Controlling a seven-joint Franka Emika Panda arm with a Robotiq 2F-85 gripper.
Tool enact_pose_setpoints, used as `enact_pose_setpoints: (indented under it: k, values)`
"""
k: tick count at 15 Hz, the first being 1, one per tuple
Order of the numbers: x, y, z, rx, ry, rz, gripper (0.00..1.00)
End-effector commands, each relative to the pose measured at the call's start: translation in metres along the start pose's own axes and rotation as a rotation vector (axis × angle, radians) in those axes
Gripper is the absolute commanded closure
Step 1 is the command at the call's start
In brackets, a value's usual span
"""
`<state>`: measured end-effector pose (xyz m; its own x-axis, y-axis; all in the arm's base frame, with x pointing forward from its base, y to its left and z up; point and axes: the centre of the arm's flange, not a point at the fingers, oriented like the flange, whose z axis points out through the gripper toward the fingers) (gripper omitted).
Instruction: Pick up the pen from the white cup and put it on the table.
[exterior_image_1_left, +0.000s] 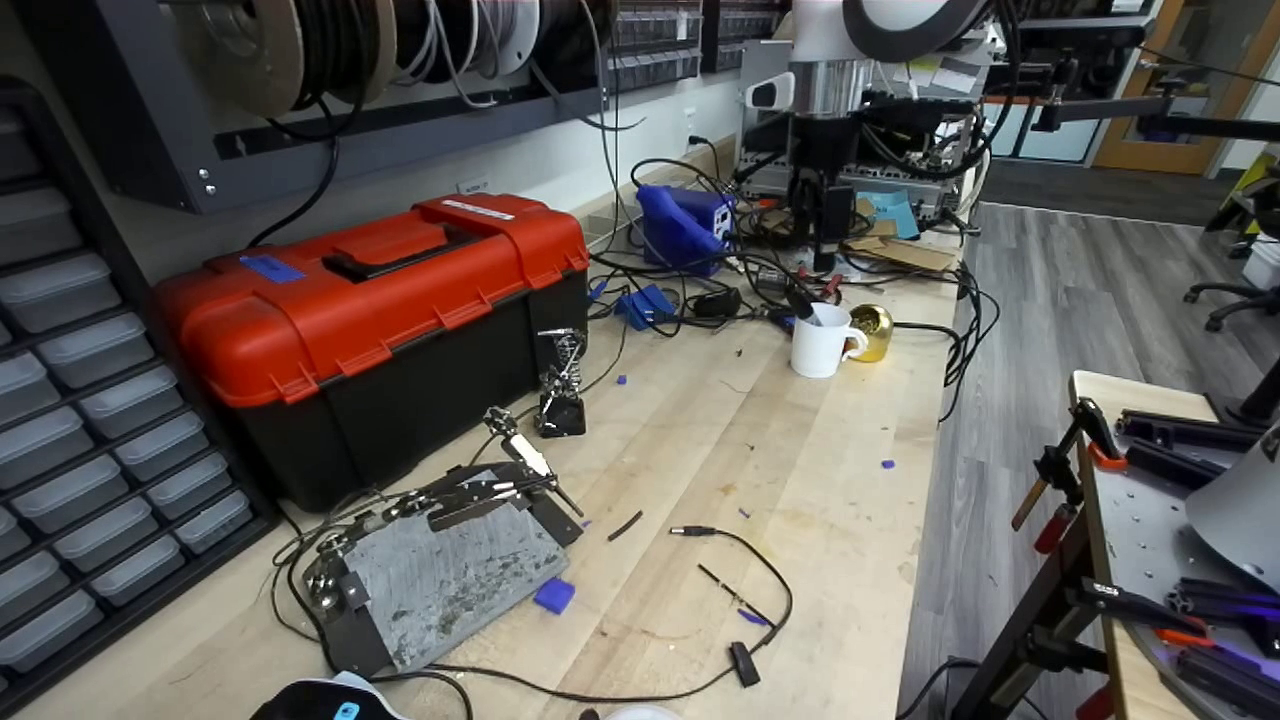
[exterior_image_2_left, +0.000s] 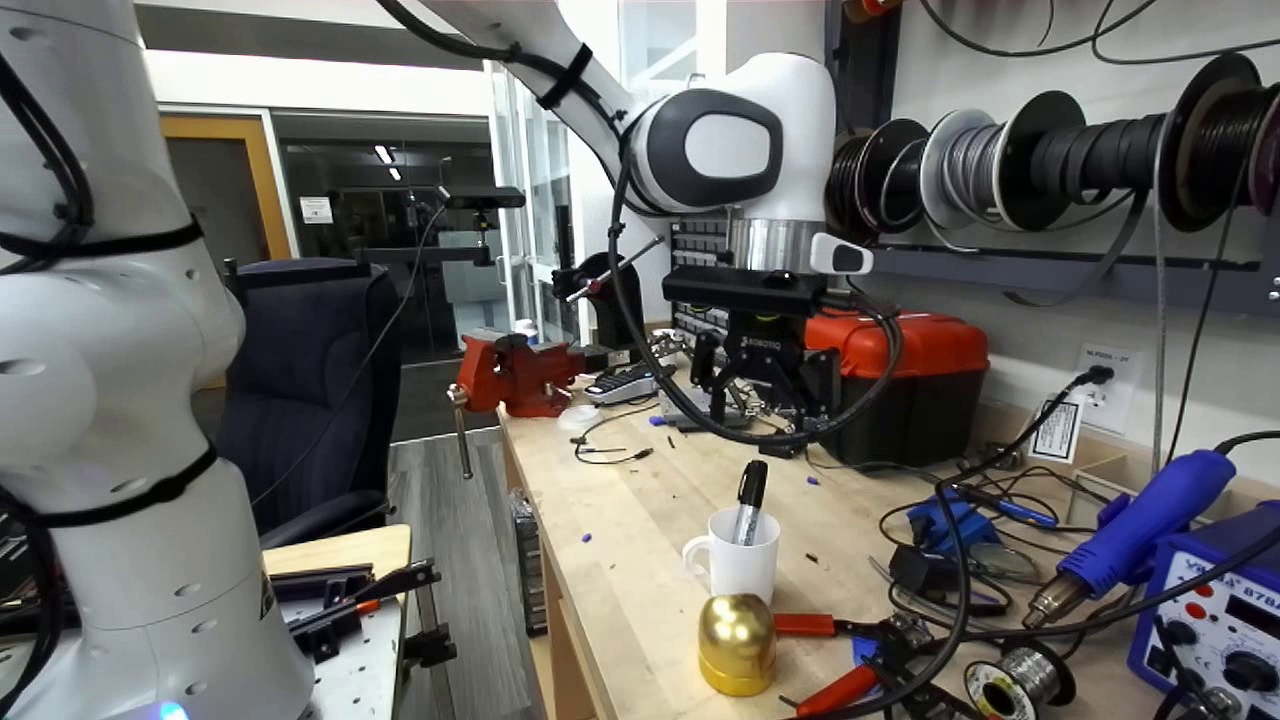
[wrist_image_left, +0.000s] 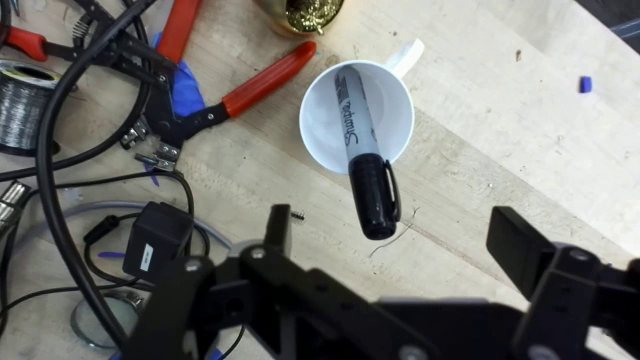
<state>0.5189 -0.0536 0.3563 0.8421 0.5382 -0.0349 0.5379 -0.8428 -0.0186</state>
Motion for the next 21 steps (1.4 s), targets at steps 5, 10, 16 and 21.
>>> enact_pose_setpoints:
  k: [5,10,16,21]
  values:
    - [0.021,0.014,0.051,0.064,-0.137,-0.003,0.0]
    - [0.018,0.016,0.069,0.092,-0.146,0.002,0.25]
    - [0.018,0.017,0.067,0.084,-0.135,0.003,0.65]
    - [0.016,0.017,0.065,0.077,-0.127,0.005,0.98]
